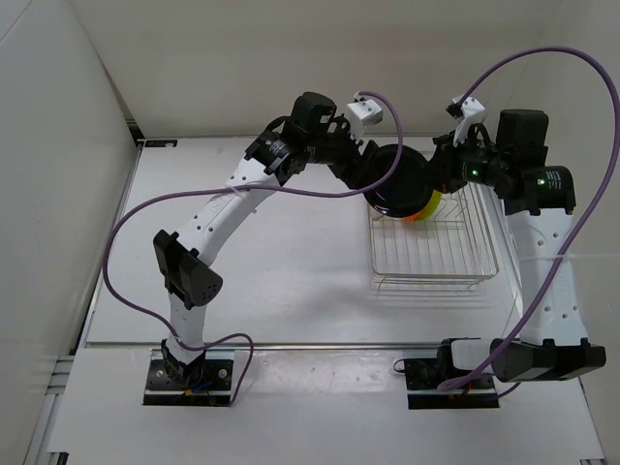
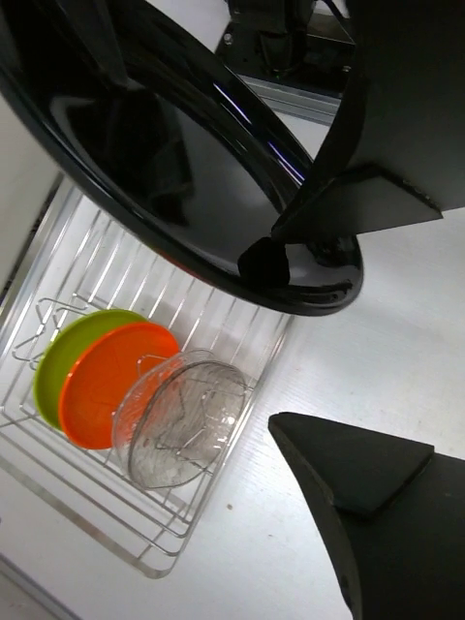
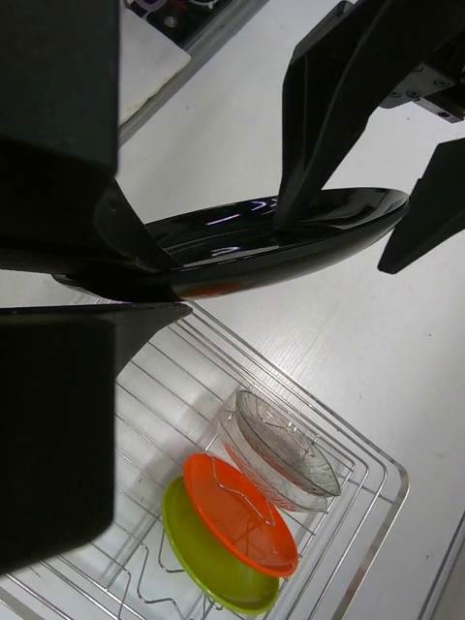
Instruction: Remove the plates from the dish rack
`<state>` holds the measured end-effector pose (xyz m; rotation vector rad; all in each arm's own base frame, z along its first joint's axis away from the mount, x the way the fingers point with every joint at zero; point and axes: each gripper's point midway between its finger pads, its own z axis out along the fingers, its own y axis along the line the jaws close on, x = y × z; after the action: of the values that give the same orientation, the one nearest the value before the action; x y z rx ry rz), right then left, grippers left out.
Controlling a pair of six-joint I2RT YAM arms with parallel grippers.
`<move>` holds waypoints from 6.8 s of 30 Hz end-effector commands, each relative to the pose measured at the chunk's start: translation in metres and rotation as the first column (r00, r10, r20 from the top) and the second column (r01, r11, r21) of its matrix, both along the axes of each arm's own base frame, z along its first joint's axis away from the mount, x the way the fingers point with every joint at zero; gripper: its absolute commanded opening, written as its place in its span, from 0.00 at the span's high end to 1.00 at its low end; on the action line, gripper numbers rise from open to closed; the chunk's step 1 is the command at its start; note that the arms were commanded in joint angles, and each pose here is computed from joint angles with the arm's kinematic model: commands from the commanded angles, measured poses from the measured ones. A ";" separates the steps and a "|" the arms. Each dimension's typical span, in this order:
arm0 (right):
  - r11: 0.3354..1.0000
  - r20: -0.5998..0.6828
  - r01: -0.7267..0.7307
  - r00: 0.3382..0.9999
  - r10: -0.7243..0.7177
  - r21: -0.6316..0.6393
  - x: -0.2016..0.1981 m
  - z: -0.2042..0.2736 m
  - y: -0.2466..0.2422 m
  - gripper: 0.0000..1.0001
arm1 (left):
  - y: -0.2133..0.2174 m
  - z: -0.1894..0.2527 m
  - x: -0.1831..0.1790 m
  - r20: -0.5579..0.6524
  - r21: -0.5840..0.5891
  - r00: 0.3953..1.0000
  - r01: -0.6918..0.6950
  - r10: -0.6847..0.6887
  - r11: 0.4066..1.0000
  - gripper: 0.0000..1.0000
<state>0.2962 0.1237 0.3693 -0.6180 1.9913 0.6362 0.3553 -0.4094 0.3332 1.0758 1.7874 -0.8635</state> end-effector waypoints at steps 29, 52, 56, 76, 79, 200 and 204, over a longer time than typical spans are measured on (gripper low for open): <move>0.986 0.013 0.162 0.987 -0.161 -0.032 0.016 -0.009 -0.019 0.00 | 0.083 0.023 0.034 -0.008 -0.040 0.950 -0.311 0.311 0.950 0.89; 0.951 0.079 0.289 0.956 -0.281 -0.111 0.016 -0.009 -0.046 0.00 | 0.160 -0.219 0.118 -0.679 0.072 0.682 -0.305 0.271 0.950 0.89; 0.942 0.098 0.312 0.949 -0.301 -0.127 0.017 -0.009 -0.051 0.00 | 0.157 -0.226 0.119 -0.698 0.064 0.669 -0.298 0.256 0.952 0.89; 0.942 0.089 0.311 0.949 -0.301 -0.131 0.013 -0.014 -0.052 0.00 | 0.160 -0.278 0.131 -0.737 0.144 0.593 -0.332 0.325 0.932 0.76; 0.942 0.089 0.311 0.949 -0.301 -0.131 0.013 -0.014 -0.052 0.00 | 0.160 -0.278 0.131 -0.742 0.145 0.585 -0.337 0.328 0.930 0.59; 0.367 0.345 0.784 0.569 -0.746 -0.501 0.121 -0.013 -0.194 1.00 | 0.374 0.042 0.015 0.098 0.009 0.612 -0.789 0.785 0.614 0.01; 0.449 0.341 0.791 0.594 -0.729 -0.416 0.107 0.007 -0.178 1.00 | 0.336 0.038 0.027 0.002 -0.043 0.732 -0.681 0.682 0.731 0.01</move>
<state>0.4122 -0.0602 0.3377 -0.0122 2.1898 -0.5994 0.3733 -0.0407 0.3633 0.2269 1.9892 -0.2373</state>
